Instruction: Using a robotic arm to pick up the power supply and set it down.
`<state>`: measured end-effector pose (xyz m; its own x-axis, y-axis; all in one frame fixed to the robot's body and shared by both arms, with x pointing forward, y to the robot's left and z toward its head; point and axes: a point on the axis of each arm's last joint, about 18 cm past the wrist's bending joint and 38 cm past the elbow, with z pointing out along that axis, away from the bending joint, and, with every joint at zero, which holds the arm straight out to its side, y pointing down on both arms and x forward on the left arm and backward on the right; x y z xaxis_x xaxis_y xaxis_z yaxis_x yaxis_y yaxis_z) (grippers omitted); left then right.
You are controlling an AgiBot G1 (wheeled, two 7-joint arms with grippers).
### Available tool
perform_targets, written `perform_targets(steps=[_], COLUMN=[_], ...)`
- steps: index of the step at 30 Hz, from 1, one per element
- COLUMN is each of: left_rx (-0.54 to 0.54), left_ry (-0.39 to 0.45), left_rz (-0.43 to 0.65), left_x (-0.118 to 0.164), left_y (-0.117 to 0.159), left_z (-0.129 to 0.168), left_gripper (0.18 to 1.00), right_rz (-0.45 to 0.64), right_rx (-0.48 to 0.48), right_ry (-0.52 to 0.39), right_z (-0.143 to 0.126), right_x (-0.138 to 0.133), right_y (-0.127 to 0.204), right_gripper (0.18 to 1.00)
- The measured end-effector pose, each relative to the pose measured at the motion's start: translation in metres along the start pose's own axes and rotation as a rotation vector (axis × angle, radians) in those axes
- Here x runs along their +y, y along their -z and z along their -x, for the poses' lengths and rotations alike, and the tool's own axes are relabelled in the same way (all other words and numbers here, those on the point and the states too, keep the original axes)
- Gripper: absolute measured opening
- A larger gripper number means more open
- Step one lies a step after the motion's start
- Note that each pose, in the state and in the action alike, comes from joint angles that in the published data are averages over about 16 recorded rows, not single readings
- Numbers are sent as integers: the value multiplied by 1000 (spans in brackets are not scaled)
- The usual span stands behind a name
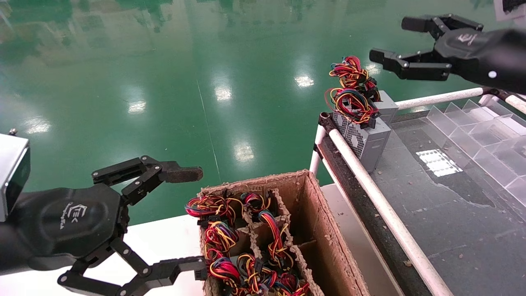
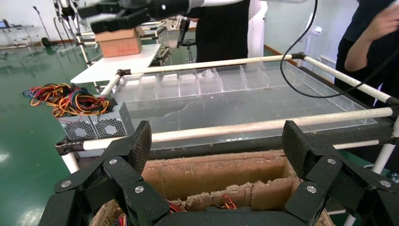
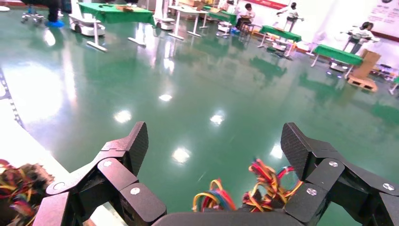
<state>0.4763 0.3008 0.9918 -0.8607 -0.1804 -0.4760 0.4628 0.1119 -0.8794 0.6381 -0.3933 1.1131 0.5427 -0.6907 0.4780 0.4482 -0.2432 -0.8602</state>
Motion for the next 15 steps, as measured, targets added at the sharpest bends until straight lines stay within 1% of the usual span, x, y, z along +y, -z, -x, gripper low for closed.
perform_targets(steps=[15], left_rx=[0], left_ry=[0], left_rz=[0], left_x=[0], left_y=[0], left_z=[0], left_gripper=[1001], right_rz=[-70], right_rx=[-105], right_ry=[2], right_z=[33], right_x=[7], right_y=[13], right_gripper=[1001])
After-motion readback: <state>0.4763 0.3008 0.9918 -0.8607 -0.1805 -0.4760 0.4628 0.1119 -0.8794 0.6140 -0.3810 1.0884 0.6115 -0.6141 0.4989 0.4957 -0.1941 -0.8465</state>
